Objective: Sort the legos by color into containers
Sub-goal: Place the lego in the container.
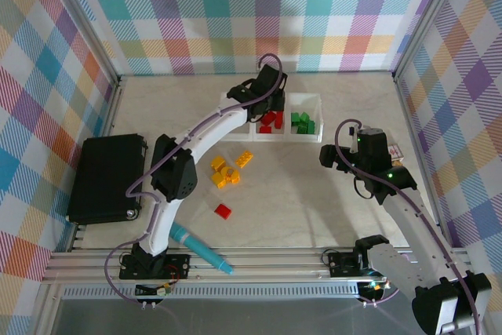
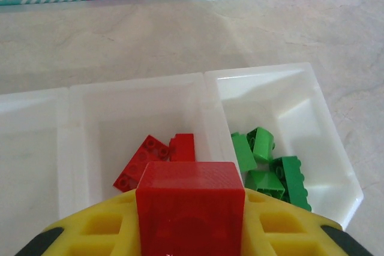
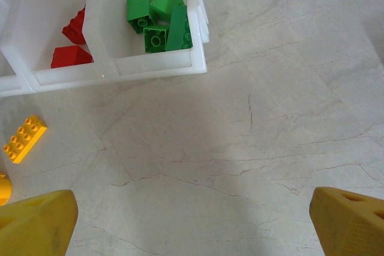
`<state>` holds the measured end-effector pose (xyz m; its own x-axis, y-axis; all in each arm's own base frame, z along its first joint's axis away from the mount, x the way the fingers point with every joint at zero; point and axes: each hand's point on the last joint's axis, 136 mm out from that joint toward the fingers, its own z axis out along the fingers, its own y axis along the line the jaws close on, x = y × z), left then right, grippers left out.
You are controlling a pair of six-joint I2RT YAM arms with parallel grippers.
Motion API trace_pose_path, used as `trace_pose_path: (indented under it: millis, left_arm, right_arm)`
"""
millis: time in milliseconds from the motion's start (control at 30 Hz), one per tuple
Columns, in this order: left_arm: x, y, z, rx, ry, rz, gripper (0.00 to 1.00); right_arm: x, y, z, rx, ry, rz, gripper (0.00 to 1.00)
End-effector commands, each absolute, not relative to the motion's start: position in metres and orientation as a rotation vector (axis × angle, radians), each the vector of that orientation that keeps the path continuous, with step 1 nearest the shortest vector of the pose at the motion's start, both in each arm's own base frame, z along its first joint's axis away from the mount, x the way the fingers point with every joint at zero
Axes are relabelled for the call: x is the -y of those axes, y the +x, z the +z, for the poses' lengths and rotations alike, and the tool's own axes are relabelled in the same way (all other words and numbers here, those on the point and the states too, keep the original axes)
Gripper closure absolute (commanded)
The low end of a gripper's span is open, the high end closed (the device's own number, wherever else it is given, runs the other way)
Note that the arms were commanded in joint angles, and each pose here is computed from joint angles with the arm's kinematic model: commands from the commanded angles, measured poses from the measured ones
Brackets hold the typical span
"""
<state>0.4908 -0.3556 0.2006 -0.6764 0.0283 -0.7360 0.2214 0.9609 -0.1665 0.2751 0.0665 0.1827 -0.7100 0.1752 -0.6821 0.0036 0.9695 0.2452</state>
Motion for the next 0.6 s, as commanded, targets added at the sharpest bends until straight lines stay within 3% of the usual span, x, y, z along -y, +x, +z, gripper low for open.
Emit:
trace_pose_path:
  millis: [0, 567]
  left_arm:
    - [0.36, 0.506, 0.186, -2.301, 0.191, -0.299, 0.79]
    - [0.354, 0.52, 0.116, -2.43, 0.095, -0.342, 0.76]
  right_arm:
    - [-0.065, 0.277, 0.183, -2.34, 0.133, 0.288, 0.01]
    - [-0.066, 0.278, 0.181, -2.344, 0.13, 0.292, 0.01]
